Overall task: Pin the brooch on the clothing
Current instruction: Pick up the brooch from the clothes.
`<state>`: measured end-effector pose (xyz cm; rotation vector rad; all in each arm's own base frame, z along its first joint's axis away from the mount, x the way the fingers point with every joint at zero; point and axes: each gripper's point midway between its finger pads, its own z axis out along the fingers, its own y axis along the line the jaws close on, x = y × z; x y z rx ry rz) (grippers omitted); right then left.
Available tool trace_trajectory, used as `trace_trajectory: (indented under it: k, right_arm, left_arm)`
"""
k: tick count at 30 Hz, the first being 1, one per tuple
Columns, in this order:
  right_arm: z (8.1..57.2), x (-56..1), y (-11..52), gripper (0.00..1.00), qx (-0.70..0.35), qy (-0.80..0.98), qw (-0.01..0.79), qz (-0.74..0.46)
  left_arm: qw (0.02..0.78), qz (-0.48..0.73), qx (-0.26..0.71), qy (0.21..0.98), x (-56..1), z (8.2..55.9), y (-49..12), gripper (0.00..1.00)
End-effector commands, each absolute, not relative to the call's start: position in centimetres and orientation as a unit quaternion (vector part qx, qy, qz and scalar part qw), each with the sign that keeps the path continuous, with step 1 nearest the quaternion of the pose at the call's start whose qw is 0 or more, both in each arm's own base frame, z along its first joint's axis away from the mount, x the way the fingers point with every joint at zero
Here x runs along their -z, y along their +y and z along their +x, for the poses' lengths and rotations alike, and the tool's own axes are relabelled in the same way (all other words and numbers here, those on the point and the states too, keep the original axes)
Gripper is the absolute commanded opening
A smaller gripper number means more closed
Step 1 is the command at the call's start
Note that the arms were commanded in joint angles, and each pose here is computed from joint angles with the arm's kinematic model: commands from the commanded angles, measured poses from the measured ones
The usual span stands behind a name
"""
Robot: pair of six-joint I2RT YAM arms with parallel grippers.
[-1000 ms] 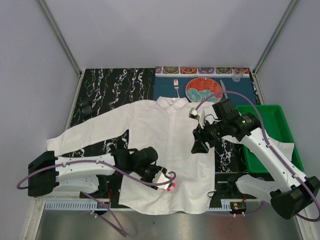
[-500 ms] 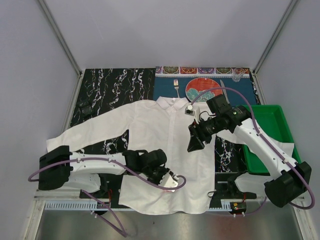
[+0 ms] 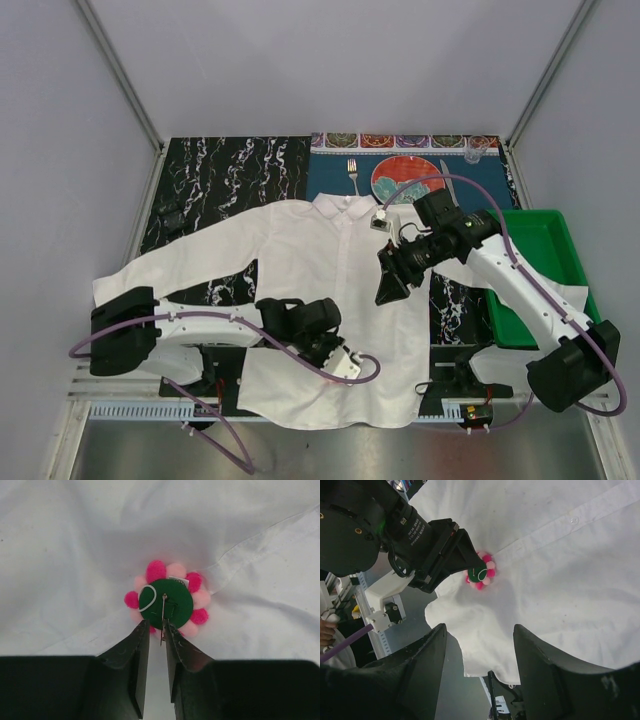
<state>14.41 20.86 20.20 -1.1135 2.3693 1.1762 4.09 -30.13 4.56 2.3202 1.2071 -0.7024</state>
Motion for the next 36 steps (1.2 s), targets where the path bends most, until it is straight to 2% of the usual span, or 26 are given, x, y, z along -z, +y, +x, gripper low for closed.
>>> trace_trajectory:
  k: [1, 4, 7, 11, 15, 21, 23, 27, 32, 36]
  right_arm:
    - [14.8, -21.4, 21.1, 0.63, -0.419, 0.807, 0.145, -0.39]
    - [14.8, -21.4, 21.0, 0.62, -0.418, 0.806, 0.146, -0.394]
    - [14.8, -21.5, 21.0, 0.62, -0.418, 0.804, 0.15, -0.395]
    - [14.7, -21.1, 20.9, 0.62, -0.416, 0.807, 0.144, -0.394]
    - [14.5, -21.0, 21.2, 0.62, -0.429, 0.807, 0.13, -0.385]
    - [14.5, -21.1, 22.6, 0.62, -0.478, 0.795, 0.092, -0.362]
    - [14.8, -21.0, 23.4, 0.66, -0.498, 0.791, 0.074, -0.347]
    - [15.2, -20.8, 24.5, 0.73, -0.529, 0.793, 0.014, -0.303]
    - [15.7, -20.7, 25.3, 0.75, -0.547, 0.795, -0.04, -0.259]
    - [16.1, -20.3, 26.0, 0.87, -0.552, 0.805, -0.093, -0.197]
  left_arm:
    - [0.227, 0.851, 0.248, 0.404, -5.5, 4.4, -31.1, 0.27]
    - [0.217, 0.852, 0.249, 0.406, -5.3, 4.2, -31.0, 0.28]
    - [0.216, 0.852, 0.249, 0.407, -5.3, 4.3, -30.9, 0.18]
    - [0.23, 0.854, 0.237, 0.403, -5.9, 4.9, -31.2, 0.0]
    - [0.252, 0.861, 0.202, 0.393, -7.8, 6.2, -31.3, 0.0]
    - [0.312, 0.883, 0.125, 0.328, -12.8, 8.7, -30.7, 0.0]
    - [0.325, 0.888, 0.118, 0.302, -14.4, 8.7, -30.4, 0.0]
    - [0.351, 0.908, 0.039, 0.226, -16.4, 10.5, -29.4, 0.0]
    - [0.357, 0.914, -0.048, 0.189, -18.3, 12.8, -28.5, 0.0]
    - [0.359, 0.913, -0.096, 0.168, -19.4, 14.0, -27.8, 0.0]
